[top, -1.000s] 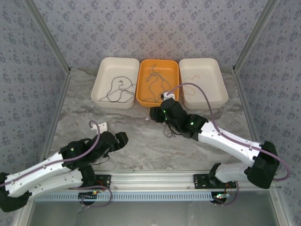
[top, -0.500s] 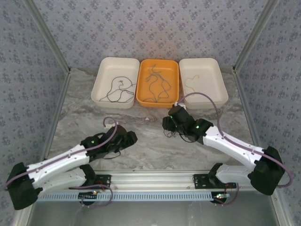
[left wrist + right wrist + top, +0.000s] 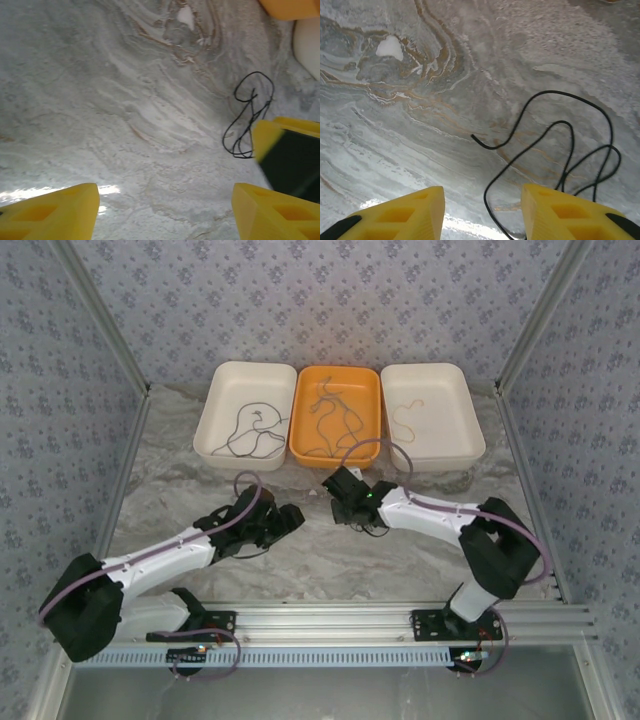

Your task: Untangle the cables

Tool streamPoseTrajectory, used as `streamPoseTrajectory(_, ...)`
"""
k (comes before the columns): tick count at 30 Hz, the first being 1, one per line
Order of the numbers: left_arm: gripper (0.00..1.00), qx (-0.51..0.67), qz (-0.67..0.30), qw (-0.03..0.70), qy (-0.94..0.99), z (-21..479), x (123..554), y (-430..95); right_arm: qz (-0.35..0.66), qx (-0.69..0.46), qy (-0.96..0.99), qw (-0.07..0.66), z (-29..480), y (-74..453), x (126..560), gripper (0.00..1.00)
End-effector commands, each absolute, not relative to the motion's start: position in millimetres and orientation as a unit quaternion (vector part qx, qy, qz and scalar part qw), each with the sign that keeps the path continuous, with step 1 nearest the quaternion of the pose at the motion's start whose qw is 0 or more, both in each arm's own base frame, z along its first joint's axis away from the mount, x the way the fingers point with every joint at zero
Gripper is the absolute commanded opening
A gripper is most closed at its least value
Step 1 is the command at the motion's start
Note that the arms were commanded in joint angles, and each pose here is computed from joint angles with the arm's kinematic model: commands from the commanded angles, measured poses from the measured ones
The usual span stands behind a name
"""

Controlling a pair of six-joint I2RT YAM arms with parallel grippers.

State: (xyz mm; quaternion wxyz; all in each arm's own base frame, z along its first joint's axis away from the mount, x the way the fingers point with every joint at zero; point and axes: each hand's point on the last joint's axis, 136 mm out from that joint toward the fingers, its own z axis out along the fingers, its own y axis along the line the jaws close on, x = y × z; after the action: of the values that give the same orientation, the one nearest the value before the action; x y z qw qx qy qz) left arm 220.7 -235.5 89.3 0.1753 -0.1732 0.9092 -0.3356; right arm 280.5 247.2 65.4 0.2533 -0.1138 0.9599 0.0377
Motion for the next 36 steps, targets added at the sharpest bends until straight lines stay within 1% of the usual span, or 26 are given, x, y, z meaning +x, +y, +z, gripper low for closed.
streamPoseTrajectory(1, 0.71, -0.160, -0.366, 0.188, 0.897, 103.9, 225.7, -243.3, -0.004, -0.131, 0.955, 0.267, 61.8, 245.6, 296.4, 0.48)
streamPoseTrajectory(6, 0.71, -0.164, -0.368, 0.193, 0.895, 101.2, 220.6, -236.5, -0.057, -0.125, 0.955, 0.262, 53.1, 239.8, 315.8, 0.43)
streamPoseTrajectory(8, 0.71, -0.164, -0.366, 0.194, 0.896, 101.4, 219.9, -234.5, -0.055, -0.124, 0.956, 0.260, 48.8, 239.9, 319.8, 0.39)
streamPoseTrajectory(10, 0.71, -0.163, -0.365, 0.195, 0.896, 101.8, 219.7, -234.4, -0.053, -0.125, 0.957, 0.257, 45.2, 240.9, 321.7, 0.31)
streamPoseTrajectory(12, 0.71, -0.165, -0.363, 0.192, 0.897, 99.7, 219.5, -234.0, -0.051, -0.122, 0.958, 0.255, 41.7, 241.6, 323.2, 0.19)
streamPoseTrajectory(14, 0.71, -0.164, -0.363, 0.189, 0.898, 97.7, 218.0, -234.6, -0.054, -0.118, 0.957, 0.259, 41.5, 239.6, 324.5, 0.10)
streamPoseTrajectory(15, 0.71, -0.164, -0.363, 0.188, 0.898, 97.1, 217.2, -234.4, -0.055, -0.114, 0.956, 0.264, 43.9, 238.6, 325.7, 0.02)
streamPoseTrajectory(16, 0.71, -0.161, -0.363, 0.187, 0.898, 97.2, 215.9, -235.2, -0.054, -0.109, 0.955, 0.271, 48.1, 237.7, 327.0, 0.00)
streamPoseTrajectory(19, 0.70, -0.155, -0.368, 0.190, 0.897, 99.8, 212.6, -235.5, -0.025, -0.095, 0.947, 0.304, 74.1, 243.0, 330.5, 0.00)
streamPoseTrajectory(25, 0.69, -0.165, -0.385, 0.208, 0.884, 109.9, 210.9, -229.3, 0.083, -0.075, 0.923, 0.369, 158.8, 271.0, 328.4, 0.00)
streamPoseTrajectory(28, 0.68, -0.159, -0.393, 0.216, 0.879, 121.0, 211.8, -230.2, 0.139, -0.066, 0.912, 0.381, 189.2, 280.6, 320.0, 0.00)
streamPoseTrajectory(29, 0.68, -0.155, -0.396, 0.220, 0.878, 125.0, 212.0, -230.5, 0.172, -0.061, 0.901, 0.394, 214.1, 289.4, 320.8, 0.00)
streamPoseTrajectory(30, 0.68, -0.150, -0.399, 0.225, 0.876, 128.9, 211.7, -230.7, 0.195, -0.060, 0.895, 0.397, 225.6, 293.5, 318.1, 0.00)
streamPoseTrajectory(36, 0.67, -0.133, -0.420, 0.274, 0.855, 154.4, 215.5, -226.0, 0.281, -0.062, 0.868, 0.405, 280.6, 305.4, 302.8, 0.00)
